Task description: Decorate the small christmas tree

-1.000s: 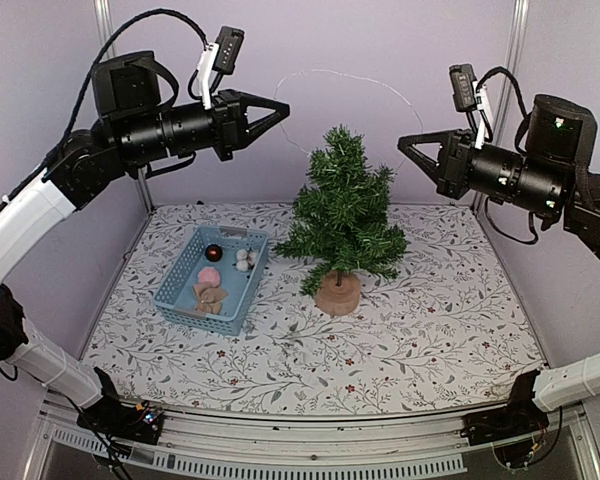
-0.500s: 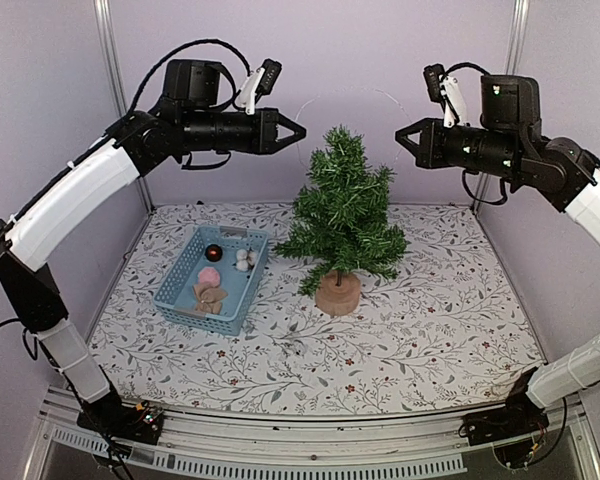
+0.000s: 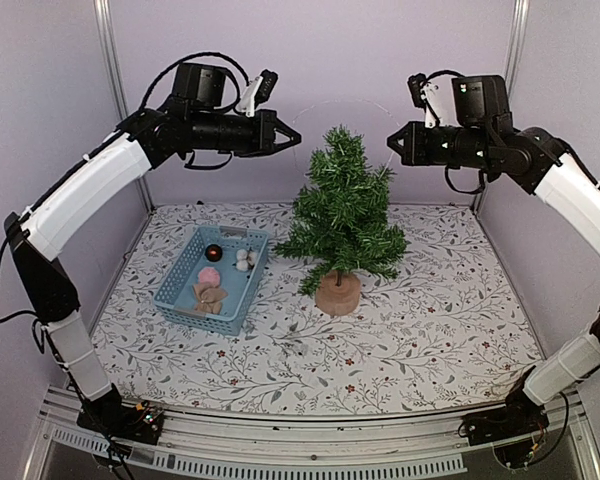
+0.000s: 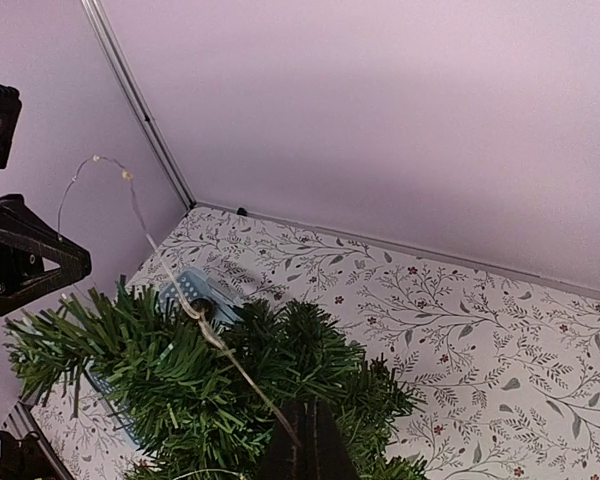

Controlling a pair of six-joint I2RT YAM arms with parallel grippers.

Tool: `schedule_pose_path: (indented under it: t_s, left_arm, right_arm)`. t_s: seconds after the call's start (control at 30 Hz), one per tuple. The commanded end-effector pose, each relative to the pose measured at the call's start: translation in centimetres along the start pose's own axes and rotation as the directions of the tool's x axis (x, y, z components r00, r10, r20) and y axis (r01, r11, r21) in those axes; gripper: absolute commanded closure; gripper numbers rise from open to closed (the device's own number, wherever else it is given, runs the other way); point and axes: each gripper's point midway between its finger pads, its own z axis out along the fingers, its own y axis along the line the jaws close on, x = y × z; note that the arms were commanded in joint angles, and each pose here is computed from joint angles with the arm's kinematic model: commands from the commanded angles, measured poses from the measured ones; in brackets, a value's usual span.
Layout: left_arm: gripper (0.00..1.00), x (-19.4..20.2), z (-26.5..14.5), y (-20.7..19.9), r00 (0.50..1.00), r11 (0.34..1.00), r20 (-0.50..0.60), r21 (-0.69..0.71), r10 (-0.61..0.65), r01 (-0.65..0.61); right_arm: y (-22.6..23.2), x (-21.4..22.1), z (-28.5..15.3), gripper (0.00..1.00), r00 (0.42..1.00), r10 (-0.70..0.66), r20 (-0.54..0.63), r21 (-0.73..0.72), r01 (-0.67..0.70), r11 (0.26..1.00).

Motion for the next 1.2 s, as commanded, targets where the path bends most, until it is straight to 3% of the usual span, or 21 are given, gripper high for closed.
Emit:
schedule_pose_path:
  t_s: [0.0,0.3,0.43,0.57,0.7,0.77,0.87,1.17]
  left_arm:
    - [1.00,1.9,0.8,1.7,0.995,0.998,-0.074,-0.031,-0.061,0.059]
    - [1.00,4.2,2.1,3.3,0.978,0.985,-0.132,-0.074,-0.164,0.155]
    - [1.00,5.0,2.5,3.7,0.970,0.981,-0.156,-0.087,-0.187,0.176]
    - [1.00,5.3,2.9,3.9,0.966,0.979,-0.168,-0.091,-0.197,0.184]
    - [1.00,5.6,3.2,4.2,0.962,0.977,-0.179,-0.092,-0.205,0.191]
    - [1.00,5.6,3.2,4.2,0.962,0.977,-0.182,-0.090,-0.206,0.192]
    - [1.00,5.4,3.2,4.2,0.963,0.978,-0.179,-0.087,-0.203,0.191]
    - [1.00,5.5,3.2,4.6,0.962,0.978,-0.182,-0.093,-0.201,0.187]
  right_arm:
    - [-0.2,1.2,1.6,1.00,0.998,0.015,-0.059,0.005,-0.014,1.000]
    - [-1.0,2.6,3.8,0.98,0.992,0.040,-0.117,0.032,-0.037,0.999]
    - [-0.7,2.6,4.1,0.82,0.992,0.048,-0.115,0.017,-0.046,0.999]
    - [0.4,1.7,3.7,0.74,0.995,0.044,-0.087,-0.045,-0.048,0.998]
    - [1.3,0.3,2.9,0.59,0.999,0.030,-0.045,-0.098,-0.035,0.995]
    - [1.4,-0.3,2.4,0.57,0.999,0.027,-0.022,-0.100,-0.029,0.995]
    - [1.5,-1.2,1.6,0.62,1.000,0.012,0.014,-0.103,-0.011,0.995]
    - [0.8,-0.5,2.8,0.99,1.000,-0.007,-0.004,-0.071,0.007,0.997]
